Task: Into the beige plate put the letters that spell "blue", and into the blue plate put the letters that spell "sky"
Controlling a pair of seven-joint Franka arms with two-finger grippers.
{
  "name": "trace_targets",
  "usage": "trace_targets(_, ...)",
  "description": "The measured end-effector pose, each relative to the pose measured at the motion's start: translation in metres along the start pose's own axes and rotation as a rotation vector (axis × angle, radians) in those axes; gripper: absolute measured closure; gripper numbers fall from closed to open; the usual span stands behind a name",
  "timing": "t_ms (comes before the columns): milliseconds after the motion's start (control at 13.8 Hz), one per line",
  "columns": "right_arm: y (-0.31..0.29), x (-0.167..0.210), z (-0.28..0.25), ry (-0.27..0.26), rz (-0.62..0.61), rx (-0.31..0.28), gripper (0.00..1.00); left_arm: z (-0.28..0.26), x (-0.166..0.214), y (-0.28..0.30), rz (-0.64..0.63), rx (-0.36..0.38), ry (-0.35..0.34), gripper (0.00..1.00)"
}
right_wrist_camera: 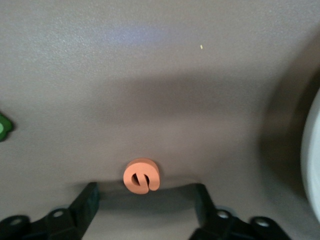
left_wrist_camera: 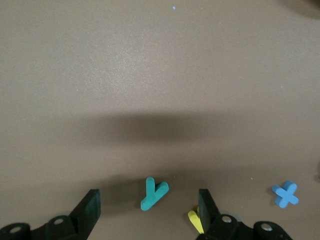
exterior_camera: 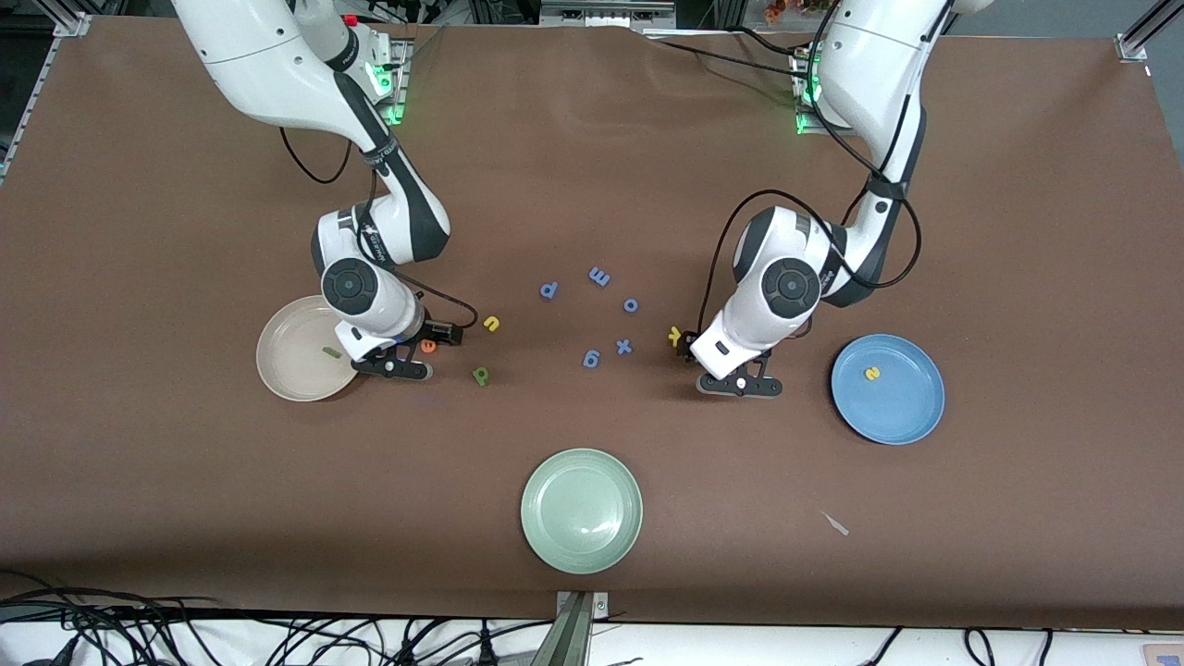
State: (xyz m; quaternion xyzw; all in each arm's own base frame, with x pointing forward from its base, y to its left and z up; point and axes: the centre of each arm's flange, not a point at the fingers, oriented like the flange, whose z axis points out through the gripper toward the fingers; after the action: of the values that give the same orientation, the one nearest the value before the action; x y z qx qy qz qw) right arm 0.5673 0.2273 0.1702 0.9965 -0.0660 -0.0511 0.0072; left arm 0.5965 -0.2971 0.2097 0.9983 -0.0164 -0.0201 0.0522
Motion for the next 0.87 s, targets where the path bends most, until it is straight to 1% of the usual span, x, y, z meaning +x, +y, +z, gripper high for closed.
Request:
trace_targets(72, 0.0, 0.001, -0.003, 0.004, 0.001, 0.002, 0.34, 0.003, 0.0, -0.001, -0.002, 0.003, -0.003, 0.12)
trace_targets(217, -0.001, 0.001, -0.006, 0.009, 0.002, 0.008, 0.58, 0.012, -0.001, 0.001, 0.003, 0.006, 0.005, 0.12)
trace_targets(289, -0.001, 0.002, -0.007, 0.01, 0.003, 0.009, 0.68, 0.018, -0.002, 0.003, 0.008, 0.008, 0.01, 0.12)
trace_targets(361, -0.001, 0.002, -0.007, 0.01, 0.004, 0.01, 0.75, 0.025, -0.004, 0.005, 0.012, 0.012, 0.008, 0.12)
trace_targets(434, -0.001, 0.002, -0.007, 0.01, 0.005, 0.01, 0.75, 0.032, -0.006, 0.007, 0.016, 0.017, 0.0, 0.12)
trace_targets(506, -0.001, 0.002, -0.008, 0.011, 0.006, 0.01, 0.79, 0.039, -0.008, 0.008, 0.02, 0.022, -0.005, 0.12)
trace_targets(578, 0.0, 0.003, -0.008, 0.011, 0.007, 0.01, 0.8, 0.044, -0.01, 0.009, 0.023, 0.025, -0.008, 0.12)
trace_targets(867, 0.003, 0.007, -0.01, 0.017, 0.014, 0.009, 0.8, 0.046, -0.01, 0.01, 0.025, 0.027, -0.007, 0.12)
